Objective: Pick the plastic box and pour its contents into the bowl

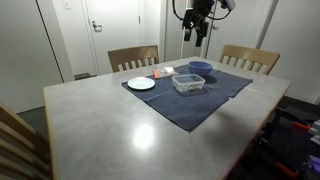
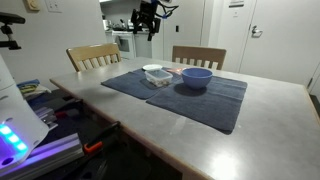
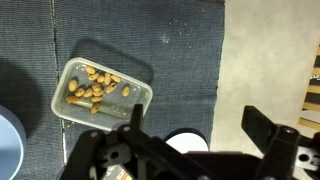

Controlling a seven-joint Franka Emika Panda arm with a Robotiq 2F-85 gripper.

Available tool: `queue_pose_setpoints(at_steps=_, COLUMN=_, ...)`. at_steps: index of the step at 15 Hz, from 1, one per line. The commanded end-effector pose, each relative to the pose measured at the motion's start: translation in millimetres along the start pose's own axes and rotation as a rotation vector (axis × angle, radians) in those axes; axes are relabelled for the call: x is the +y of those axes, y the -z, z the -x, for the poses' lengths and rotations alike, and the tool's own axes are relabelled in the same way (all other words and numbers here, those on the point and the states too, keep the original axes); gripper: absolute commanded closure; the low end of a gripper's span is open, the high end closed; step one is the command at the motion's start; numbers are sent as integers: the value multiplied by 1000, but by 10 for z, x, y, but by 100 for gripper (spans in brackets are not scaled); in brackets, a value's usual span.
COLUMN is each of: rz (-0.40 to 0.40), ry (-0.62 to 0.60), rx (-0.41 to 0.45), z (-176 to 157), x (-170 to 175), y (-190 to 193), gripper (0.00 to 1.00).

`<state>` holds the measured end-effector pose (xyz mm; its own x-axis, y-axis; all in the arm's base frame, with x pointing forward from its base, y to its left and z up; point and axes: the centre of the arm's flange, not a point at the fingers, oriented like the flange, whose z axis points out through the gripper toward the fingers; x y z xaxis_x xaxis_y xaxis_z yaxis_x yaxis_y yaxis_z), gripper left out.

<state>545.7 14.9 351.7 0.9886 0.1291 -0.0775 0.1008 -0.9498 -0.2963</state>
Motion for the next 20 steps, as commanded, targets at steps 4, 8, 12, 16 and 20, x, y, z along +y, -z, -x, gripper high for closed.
queue_pose_setpoints(at_steps=4, rz=-4, ry=-4, rx=-2, z=-46, x=31, y=-44, gripper=0)
queue_pose_setpoints(at_steps=8, rz=53, ry=-67, rx=-78, z=-322, x=-114, y=-67, gripper=0)
queue_pose_setpoints(at_steps=12, rz=122, ry=-116, rx=-124, z=-556, x=-212, y=-192, gripper=0)
queue_pose_setpoints(at_steps=16, rz=156, ry=-158, rx=-147, z=-756, x=-234, y=-362, gripper=0)
queue_pose_setpoints(at_steps=20, rz=162, ry=-184, rx=-152, z=-914, x=-234, y=-578, gripper=0)
